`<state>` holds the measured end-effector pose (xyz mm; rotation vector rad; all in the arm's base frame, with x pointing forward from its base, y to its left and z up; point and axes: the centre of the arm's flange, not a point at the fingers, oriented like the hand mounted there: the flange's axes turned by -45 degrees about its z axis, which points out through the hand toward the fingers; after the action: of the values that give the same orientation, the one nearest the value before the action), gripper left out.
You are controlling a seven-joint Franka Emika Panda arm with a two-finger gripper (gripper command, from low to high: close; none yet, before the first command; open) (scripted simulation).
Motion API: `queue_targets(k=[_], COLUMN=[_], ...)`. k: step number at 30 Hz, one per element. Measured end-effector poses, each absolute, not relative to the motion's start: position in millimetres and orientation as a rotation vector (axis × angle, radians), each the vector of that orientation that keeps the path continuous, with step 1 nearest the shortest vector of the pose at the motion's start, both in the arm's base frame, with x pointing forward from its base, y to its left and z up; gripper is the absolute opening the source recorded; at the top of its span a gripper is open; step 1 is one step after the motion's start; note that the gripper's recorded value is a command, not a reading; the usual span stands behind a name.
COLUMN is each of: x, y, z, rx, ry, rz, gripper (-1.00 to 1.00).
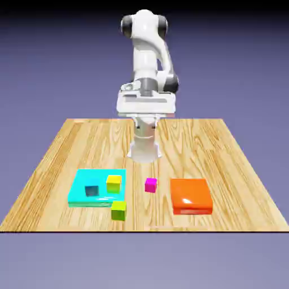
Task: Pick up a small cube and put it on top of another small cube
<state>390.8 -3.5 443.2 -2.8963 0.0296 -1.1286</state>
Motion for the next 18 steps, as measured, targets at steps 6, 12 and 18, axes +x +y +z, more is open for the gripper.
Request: queue_targets(k=[6,12,18], x=[386,364,330], y=[-35,-52,-59], z=[364,289,226], rx=[-2.784,-2.575,-2.278], ry=[0.540,0.990,1.392], rz=[-0.655,-0.212,0.164], gripper=[0.00,0.00,0.00])
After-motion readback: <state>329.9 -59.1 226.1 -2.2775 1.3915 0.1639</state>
